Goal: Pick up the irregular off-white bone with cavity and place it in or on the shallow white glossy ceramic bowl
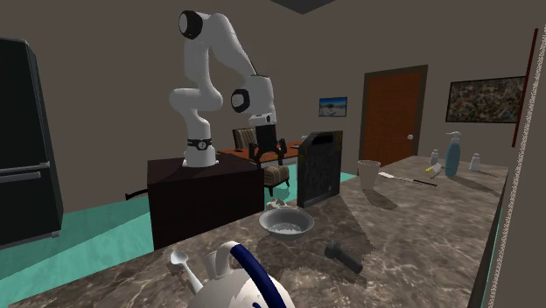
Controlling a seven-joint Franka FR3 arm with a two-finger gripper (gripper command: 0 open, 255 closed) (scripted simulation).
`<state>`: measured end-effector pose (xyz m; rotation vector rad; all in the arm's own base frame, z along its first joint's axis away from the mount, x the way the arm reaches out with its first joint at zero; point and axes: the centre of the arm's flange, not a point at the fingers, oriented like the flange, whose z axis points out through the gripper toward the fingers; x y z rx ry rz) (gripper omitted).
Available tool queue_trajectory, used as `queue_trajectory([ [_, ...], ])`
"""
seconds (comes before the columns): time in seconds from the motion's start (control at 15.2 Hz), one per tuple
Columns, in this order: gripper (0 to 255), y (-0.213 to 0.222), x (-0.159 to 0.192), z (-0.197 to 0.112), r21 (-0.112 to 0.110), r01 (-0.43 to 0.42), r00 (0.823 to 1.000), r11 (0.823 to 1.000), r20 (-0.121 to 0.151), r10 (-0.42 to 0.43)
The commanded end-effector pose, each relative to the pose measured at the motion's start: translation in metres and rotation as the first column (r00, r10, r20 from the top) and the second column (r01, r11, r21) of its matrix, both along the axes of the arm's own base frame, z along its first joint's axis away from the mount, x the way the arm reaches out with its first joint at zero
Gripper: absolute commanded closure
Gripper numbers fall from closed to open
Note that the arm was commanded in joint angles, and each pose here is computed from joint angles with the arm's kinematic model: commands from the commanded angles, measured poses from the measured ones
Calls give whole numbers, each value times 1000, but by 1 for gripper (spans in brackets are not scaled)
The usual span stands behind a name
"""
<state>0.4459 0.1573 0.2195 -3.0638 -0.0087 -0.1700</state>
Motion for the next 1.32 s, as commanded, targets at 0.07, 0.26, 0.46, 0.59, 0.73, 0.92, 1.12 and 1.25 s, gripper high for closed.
queue_trajectory([
  [0.07, 0, 12, 13, -41, -3, 9, 1000, 1000, -8, -9],
  [0.26, 0, 19, 19, -66, -5, 14, 1000, 1000, -12, -14],
  [0.46, 0, 20, 21, -82, -5, 14, 1000, 1000, -12, -14],
  [0.59, 0, 20, 22, -92, -5, 14, 1000, 1000, -12, -14],
  [0.73, 0, 21, 22, -100, -5, 14, 1000, 1000, -12, -14],
  [0.92, 0, 21, 22, -100, -5, 14, 1000, 1000, -12, -14],
  [1.12, 0, 21, 22, -100, -5, 14, 1000, 1000, -12, -14],
  [1.25, 255, 21, 22, -100, -5, 14, 1000, 1000, -12, -14],
])
